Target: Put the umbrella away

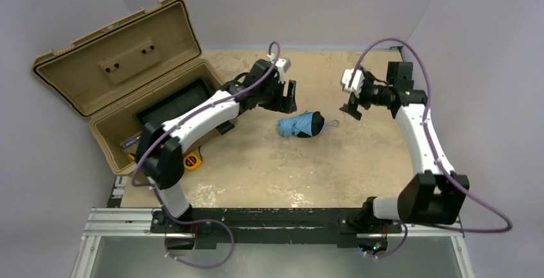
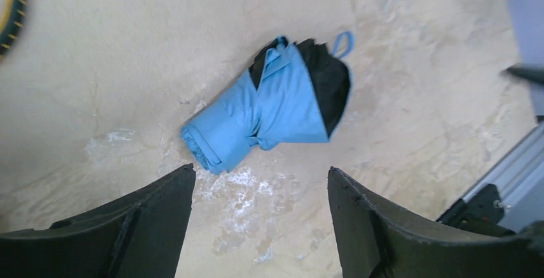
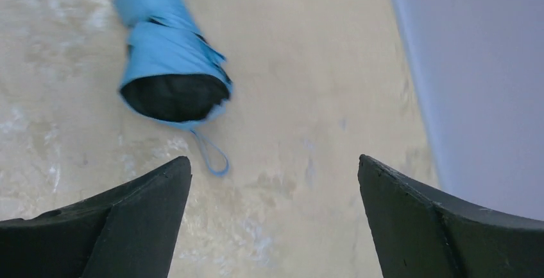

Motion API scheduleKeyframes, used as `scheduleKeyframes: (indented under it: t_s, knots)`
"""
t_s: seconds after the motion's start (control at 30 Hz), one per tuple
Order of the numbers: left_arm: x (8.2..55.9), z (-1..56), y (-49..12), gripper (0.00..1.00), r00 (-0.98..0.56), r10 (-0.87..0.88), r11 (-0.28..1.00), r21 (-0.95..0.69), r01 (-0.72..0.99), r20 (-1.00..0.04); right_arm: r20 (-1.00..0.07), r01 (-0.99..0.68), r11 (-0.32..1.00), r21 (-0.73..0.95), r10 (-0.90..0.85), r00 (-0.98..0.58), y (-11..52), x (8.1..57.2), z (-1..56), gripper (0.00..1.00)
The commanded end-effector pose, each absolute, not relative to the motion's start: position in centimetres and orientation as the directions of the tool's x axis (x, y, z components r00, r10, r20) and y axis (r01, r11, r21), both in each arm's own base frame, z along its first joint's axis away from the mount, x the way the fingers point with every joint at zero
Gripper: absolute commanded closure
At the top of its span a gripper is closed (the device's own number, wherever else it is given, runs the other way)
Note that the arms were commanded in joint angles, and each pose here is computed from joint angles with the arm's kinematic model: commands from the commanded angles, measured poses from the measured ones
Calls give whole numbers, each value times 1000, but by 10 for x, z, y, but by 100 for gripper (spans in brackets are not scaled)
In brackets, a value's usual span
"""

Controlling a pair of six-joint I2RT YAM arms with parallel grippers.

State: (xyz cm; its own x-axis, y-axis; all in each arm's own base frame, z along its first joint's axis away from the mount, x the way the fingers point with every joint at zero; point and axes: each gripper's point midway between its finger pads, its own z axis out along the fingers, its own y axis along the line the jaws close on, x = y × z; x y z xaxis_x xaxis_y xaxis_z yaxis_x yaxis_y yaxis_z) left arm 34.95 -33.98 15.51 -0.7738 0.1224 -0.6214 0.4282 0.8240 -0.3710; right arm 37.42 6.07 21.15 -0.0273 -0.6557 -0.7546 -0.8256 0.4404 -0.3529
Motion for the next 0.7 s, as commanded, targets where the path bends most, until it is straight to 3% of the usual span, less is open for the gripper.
scheduleKeyframes:
  t_s: [0.0, 0.17, 0.27, 0.33, 0.67]
  knots:
    - [336, 248, -317, 26, -596, 64, 788, -326, 522, -800, -688, -852, -76, -517, -555, 467, 142, 312, 190, 1]
    - [294, 311, -268, 13, -384, -53, 764, -285, 578, -922, -650, -848, -146, -509, -580, 491, 196, 324, 176, 5]
    - [267, 314, -232, 0, -347, -90, 791, -279, 544, -933, -621, -863, -162, -479, -632, 463, 216, 337, 158, 5]
    - [249, 303, -213, 0, -354, -93, 803, -280, 526, -930, -604, -887, -179, -425, -674, 426, 229, 341, 138, 6]
    - [178, 266, -150, 0, -351, -246, 790, -396, 467, -904, -534, -932, 182, -314, -845, 15, 234, 390, 73, 20]
